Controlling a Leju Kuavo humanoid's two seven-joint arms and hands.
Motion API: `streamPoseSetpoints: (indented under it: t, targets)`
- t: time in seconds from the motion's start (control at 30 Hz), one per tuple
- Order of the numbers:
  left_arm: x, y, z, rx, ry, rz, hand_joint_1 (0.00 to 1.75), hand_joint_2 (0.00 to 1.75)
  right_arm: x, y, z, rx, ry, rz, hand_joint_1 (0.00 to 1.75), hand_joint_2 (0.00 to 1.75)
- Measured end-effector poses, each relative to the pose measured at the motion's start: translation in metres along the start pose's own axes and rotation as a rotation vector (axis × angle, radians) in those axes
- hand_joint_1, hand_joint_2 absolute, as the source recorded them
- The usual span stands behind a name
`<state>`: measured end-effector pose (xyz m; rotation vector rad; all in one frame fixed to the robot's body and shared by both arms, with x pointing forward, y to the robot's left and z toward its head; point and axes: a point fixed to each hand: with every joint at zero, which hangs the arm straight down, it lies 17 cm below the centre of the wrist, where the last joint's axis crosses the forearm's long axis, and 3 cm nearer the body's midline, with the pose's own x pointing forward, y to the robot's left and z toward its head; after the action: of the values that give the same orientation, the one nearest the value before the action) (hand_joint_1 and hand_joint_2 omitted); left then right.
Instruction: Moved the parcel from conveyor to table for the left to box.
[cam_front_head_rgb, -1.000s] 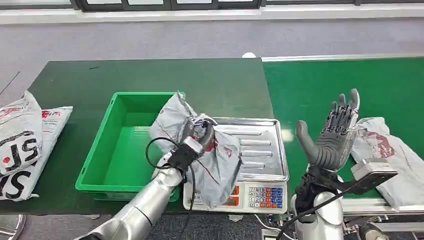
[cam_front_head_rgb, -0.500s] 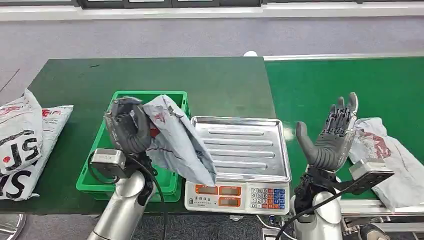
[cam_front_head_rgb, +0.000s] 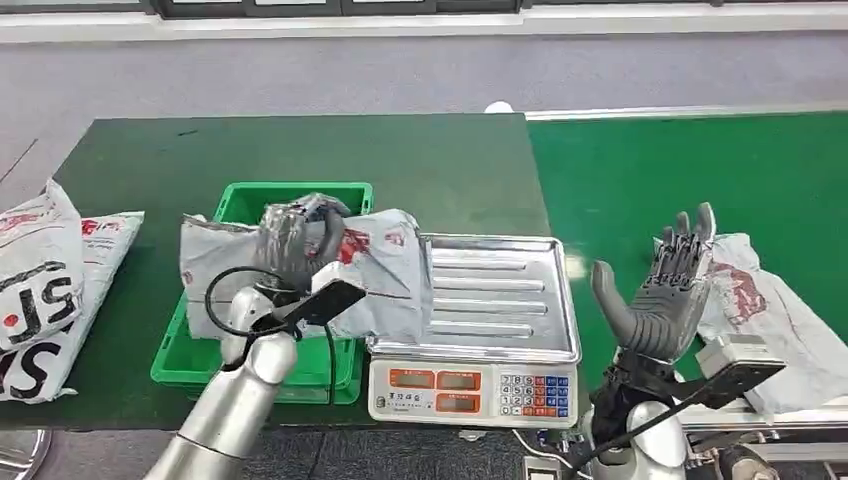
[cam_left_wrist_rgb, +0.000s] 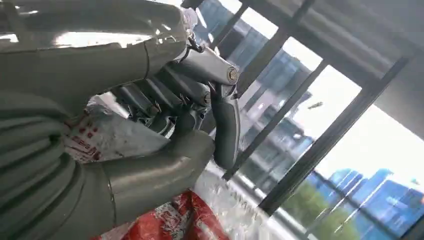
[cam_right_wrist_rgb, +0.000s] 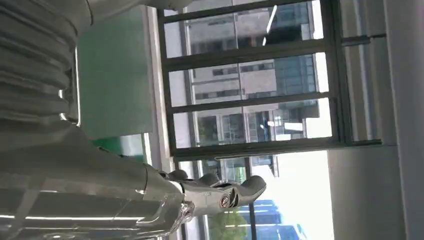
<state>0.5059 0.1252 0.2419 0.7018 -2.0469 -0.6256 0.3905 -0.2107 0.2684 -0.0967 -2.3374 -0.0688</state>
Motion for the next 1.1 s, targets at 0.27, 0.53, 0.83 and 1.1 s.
streamPoseSetpoints:
  t: [0.27, 0.53, 0.83, 1.1]
  targets:
    - [-0.054, -0.073, 0.028, -0.291, 0.180, -0.087, 1.75, 1.75, 0.000, 0.003, 0.003, 0.025, 0.011, 0.004, 0.00, 1.75]
    - [-0.065, -0.086, 0.035, -0.331, 0.208, -0.093, 1.75, 1.75, 0.002, 0.001, 0.004, 0.023, 0.008, 0.006, 0.00, 1.75]
    - [-0.074, -0.095, 0.040, -0.378, 0.246, -0.119, 1.75, 1.75, 0.001, 0.001, 0.005, 0.029, 0.011, 0.010, 0.00, 1.75]
    - [-0.095, -0.108, 0.053, -0.456, 0.318, -0.186, 0.00, 1.75, -0.002, 0.003, 0.011, 0.054, 0.033, 0.014, 0.00, 1.75]
